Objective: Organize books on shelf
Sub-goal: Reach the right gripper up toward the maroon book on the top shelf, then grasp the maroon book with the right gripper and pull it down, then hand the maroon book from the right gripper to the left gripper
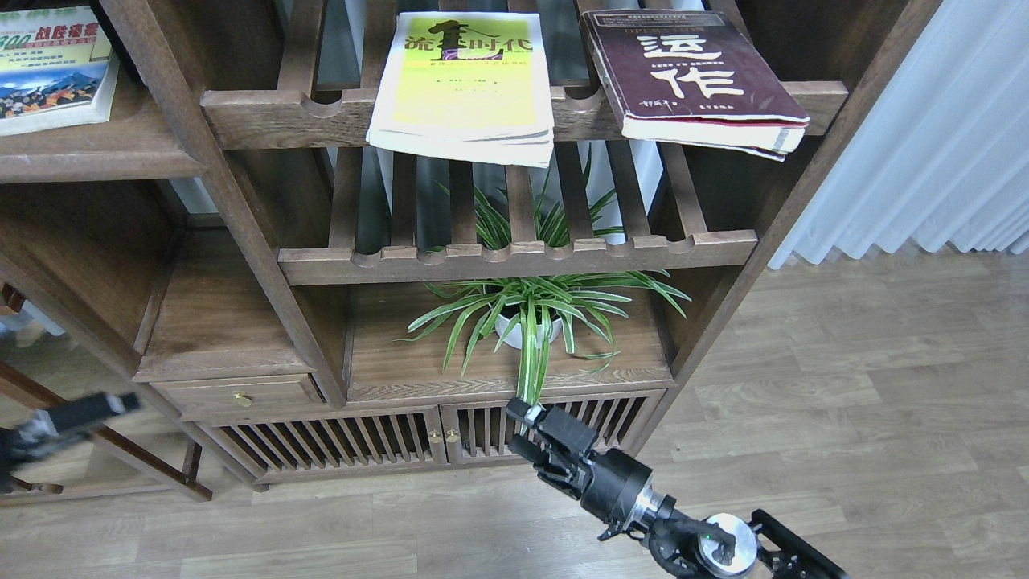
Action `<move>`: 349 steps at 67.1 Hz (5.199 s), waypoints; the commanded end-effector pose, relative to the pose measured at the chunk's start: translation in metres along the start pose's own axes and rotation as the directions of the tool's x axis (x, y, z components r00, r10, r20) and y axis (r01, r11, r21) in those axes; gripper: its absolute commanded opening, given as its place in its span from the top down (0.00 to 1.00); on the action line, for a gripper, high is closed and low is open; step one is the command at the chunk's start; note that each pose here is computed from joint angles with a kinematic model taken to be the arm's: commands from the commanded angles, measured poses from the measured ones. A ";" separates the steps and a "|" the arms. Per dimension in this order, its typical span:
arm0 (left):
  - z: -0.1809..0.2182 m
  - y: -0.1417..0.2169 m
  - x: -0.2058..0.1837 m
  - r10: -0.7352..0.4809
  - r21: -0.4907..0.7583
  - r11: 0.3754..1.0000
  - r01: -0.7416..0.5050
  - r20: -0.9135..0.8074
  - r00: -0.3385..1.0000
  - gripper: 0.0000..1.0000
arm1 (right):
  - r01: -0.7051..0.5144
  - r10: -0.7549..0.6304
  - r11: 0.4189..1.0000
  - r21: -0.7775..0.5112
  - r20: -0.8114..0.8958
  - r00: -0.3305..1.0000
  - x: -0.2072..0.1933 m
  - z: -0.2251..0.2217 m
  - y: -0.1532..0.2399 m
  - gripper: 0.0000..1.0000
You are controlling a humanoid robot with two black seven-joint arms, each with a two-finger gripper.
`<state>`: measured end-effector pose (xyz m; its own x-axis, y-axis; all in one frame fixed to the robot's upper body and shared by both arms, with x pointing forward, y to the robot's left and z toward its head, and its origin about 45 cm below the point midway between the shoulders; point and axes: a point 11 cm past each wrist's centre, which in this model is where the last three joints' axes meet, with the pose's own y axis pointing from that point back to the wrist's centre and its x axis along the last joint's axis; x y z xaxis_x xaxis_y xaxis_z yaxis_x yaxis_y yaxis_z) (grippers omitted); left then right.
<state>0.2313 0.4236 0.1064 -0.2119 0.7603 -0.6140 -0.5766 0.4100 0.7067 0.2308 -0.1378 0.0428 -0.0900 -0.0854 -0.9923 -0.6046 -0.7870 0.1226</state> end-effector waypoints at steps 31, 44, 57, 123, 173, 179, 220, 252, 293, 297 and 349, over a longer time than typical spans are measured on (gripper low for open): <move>-0.109 -0.081 -0.016 -0.168 -0.003 0.985 0.172 -0.234 0.958 0.01 | 0.230 -0.210 0.965 0.124 -0.153 0.966 -0.108 -0.073 -0.007 0.00; -0.110 -0.080 -0.015 -0.166 0.010 0.985 0.172 -0.205 0.965 0.01 | 0.255 -0.214 0.956 0.144 -0.254 0.943 -0.142 -0.103 0.013 0.00; -0.114 -0.079 -0.013 -0.161 0.021 0.986 0.168 -0.191 0.968 0.01 | 0.277 -0.202 0.937 0.215 -0.314 0.928 -0.168 -0.134 0.038 0.00; -0.122 -0.079 -0.006 -0.141 0.049 0.987 0.150 -0.155 0.978 0.01 | 0.297 -0.189 0.914 0.276 -0.357 0.915 -0.247 -0.181 0.026 0.01; -0.130 -0.080 -0.005 -0.137 0.063 0.987 0.148 -0.159 0.978 0.01 | 0.341 -0.190 0.841 0.421 -0.360 0.913 -0.273 -0.237 0.050 0.66; -0.130 -0.079 -0.004 -0.137 0.062 0.987 0.148 -0.160 0.978 0.01 | 0.362 -0.206 0.829 0.425 -0.371 0.906 -0.278 -0.240 0.057 0.80; -0.147 -0.071 0.014 -0.087 0.085 0.991 0.103 -0.173 0.981 0.01 | 0.464 -0.259 0.770 0.439 -0.449 0.855 -0.222 -0.201 0.141 0.99; -0.196 -0.084 -0.004 -0.122 0.152 0.976 0.159 -0.228 0.966 0.01 | 0.168 -0.132 0.778 0.605 -0.103 0.986 -0.076 -0.105 0.223 1.00; -0.190 -0.094 -0.107 -0.406 0.033 0.895 0.444 -0.351 0.844 0.01 | 0.090 -0.135 0.954 0.284 0.143 0.980 -0.018 0.033 0.086 1.00; -0.191 -0.093 -0.115 -0.424 0.036 0.884 0.466 -0.356 0.832 0.01 | 0.085 -0.128 0.964 0.253 0.156 0.979 -0.015 0.040 0.080 1.00; -0.206 -0.138 -0.196 -0.560 -0.067 0.795 0.603 -0.462 0.687 0.01 | 0.076 -0.099 0.986 0.147 0.160 0.982 -0.008 0.053 0.056 1.00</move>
<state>0.1880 0.1255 0.0588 -0.1841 0.0720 -0.9803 -0.6378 0.7501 0.1749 0.1503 -0.1513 0.0556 -0.1711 0.0907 -0.9811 -0.7241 -0.6868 0.0628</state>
